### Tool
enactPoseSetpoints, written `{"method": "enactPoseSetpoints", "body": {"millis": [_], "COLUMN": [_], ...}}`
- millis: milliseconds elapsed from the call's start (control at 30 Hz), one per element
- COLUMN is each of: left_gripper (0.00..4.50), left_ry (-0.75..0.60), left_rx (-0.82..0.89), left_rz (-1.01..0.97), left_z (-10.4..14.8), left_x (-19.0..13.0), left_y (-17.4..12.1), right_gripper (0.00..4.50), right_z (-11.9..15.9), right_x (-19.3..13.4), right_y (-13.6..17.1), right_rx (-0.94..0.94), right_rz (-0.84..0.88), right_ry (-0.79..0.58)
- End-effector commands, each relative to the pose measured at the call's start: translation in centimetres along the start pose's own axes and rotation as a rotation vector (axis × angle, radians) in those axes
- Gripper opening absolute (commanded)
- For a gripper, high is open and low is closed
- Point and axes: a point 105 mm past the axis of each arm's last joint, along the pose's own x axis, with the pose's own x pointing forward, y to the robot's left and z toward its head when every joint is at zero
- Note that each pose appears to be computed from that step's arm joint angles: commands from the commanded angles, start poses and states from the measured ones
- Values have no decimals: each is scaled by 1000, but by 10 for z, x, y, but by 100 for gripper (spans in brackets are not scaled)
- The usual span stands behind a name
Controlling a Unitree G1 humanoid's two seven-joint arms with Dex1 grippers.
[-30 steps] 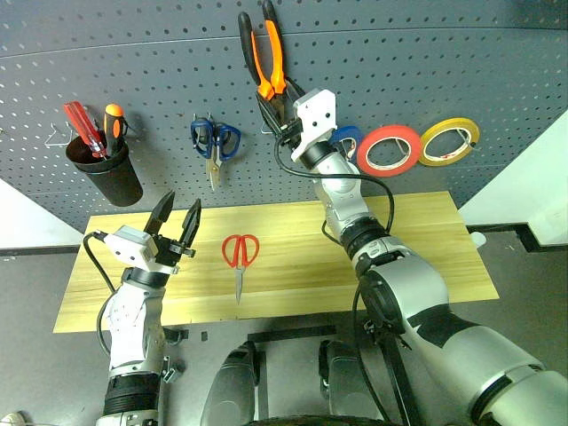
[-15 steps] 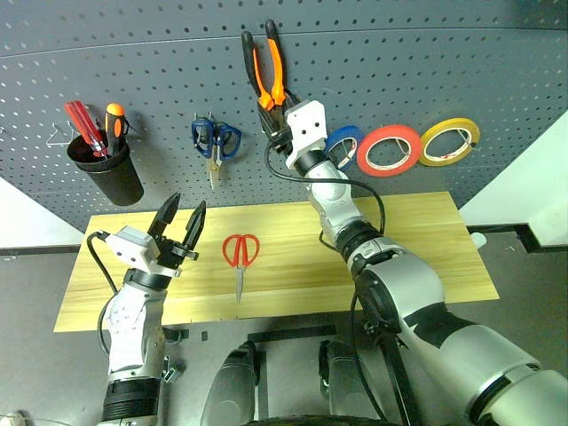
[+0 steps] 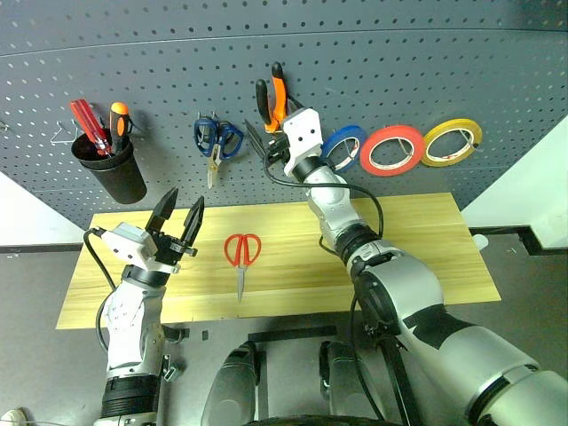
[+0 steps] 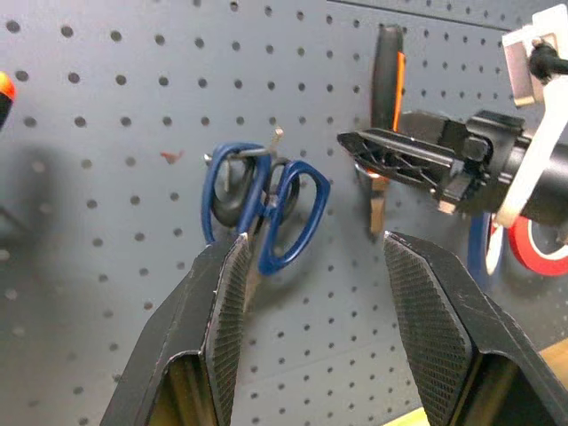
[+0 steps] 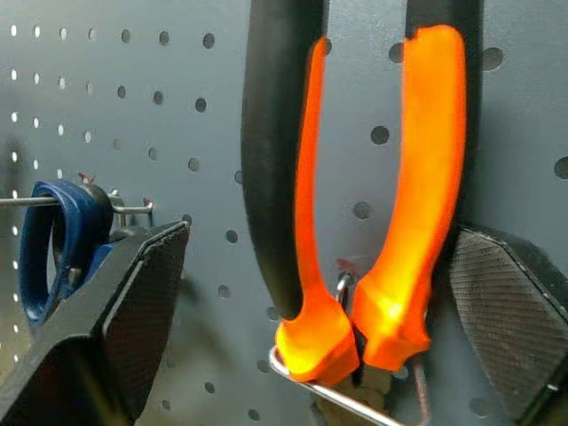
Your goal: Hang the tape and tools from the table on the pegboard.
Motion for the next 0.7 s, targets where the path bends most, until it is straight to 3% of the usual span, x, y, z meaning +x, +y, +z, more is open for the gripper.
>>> {"method": "enactPoseSetpoints", "body": {"millis": [33,200,400,600,700], "left_gripper": [254,254,254,254,312], "left_ry": [-16,35,207,625,804], "left_rx": [11,1,5,-31,-24], "left_rz": [-17,-57,-85,40,112], "left_z": [7,3,-11,-61,-83], "left_x": [1,-7,-24,-49,-57], "left_y": [1,0,7,12,1], "right_gripper": [449,449,449,449,450], "right_z": [33,45,61,52,38], "right_x": [-4,-24,-63,-124,-161], "right_y": [-10,-16,-12,3,3], "right_rx": [-94,-178,-220,-181,-124], "right_rz": [6,38,182,475,587], "right_ry": [-181,-277,-319,-96,85]}}
